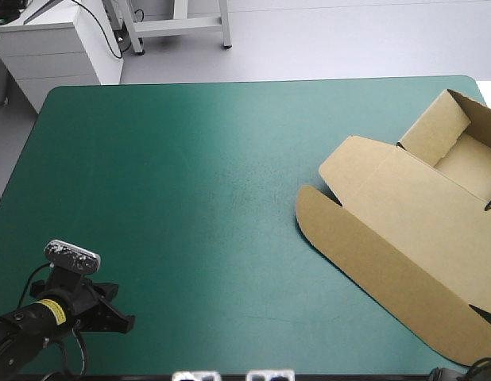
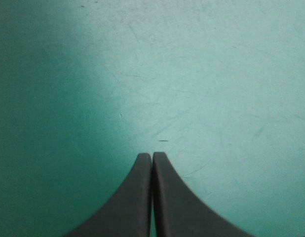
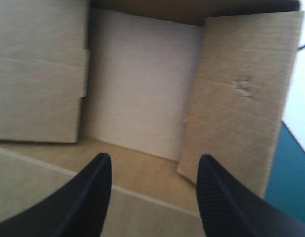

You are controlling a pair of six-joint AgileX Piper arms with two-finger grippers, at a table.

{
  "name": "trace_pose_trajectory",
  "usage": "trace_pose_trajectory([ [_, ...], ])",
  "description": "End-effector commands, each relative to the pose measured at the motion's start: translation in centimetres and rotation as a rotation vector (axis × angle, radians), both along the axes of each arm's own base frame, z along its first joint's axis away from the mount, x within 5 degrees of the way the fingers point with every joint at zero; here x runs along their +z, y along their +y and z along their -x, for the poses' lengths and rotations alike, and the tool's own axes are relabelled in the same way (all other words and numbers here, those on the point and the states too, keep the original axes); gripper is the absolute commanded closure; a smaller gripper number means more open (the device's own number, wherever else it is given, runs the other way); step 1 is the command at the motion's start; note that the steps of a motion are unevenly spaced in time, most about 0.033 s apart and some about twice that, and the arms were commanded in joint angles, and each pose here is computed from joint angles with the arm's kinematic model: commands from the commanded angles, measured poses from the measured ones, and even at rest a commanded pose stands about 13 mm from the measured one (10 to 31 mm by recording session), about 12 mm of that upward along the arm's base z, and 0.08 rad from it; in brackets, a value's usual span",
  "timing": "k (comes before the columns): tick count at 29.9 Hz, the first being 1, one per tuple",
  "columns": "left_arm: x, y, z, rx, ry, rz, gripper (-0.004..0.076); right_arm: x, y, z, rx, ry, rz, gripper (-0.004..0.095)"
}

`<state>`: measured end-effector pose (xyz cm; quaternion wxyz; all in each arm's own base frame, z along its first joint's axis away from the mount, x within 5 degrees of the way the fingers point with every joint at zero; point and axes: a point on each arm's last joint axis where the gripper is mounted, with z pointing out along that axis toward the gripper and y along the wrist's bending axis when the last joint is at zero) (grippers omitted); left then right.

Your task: Fold the box

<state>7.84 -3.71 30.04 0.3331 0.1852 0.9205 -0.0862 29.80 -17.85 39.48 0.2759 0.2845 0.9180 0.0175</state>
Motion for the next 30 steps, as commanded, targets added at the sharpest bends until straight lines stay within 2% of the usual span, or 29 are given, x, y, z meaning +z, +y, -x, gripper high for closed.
trace_pose_trajectory([
  [1,1.1,0.2,-0.5,0.006,-0.086,-0.017,0.0732,4.7,4.4,3.9,0.097,-0.149,0.032,0.0511],
  [6,1.1,0.2,-0.6,0.007,-0.092,-0.024,0.0732,6.4,10.6,8.4,0.272,-0.213,0.099,0.0801],
  [9,1.1,0.2,-0.5,0.007,-0.102,-0.017,0.0732,6.3,13.7,10.5,0.381,-0.234,0.109,0.0911],
  [14,-0.3,0.6,0.4,0.006,-0.129,0.0,0.0732,5.0,17.4,14.9,0.533,-0.273,0.124,0.0926],
  [18,-1.7,0.9,1.6,0.003,-0.131,0.034,0.0732,2.3,18.7,18.0,0.623,-0.284,0.15,0.0926],
  [30,-1.1,2.0,4.1,0.03,-0.271,0.129,0.0732,-8.4,19.6,22.6,0.679,-0.276,0.14,0.0926],
])
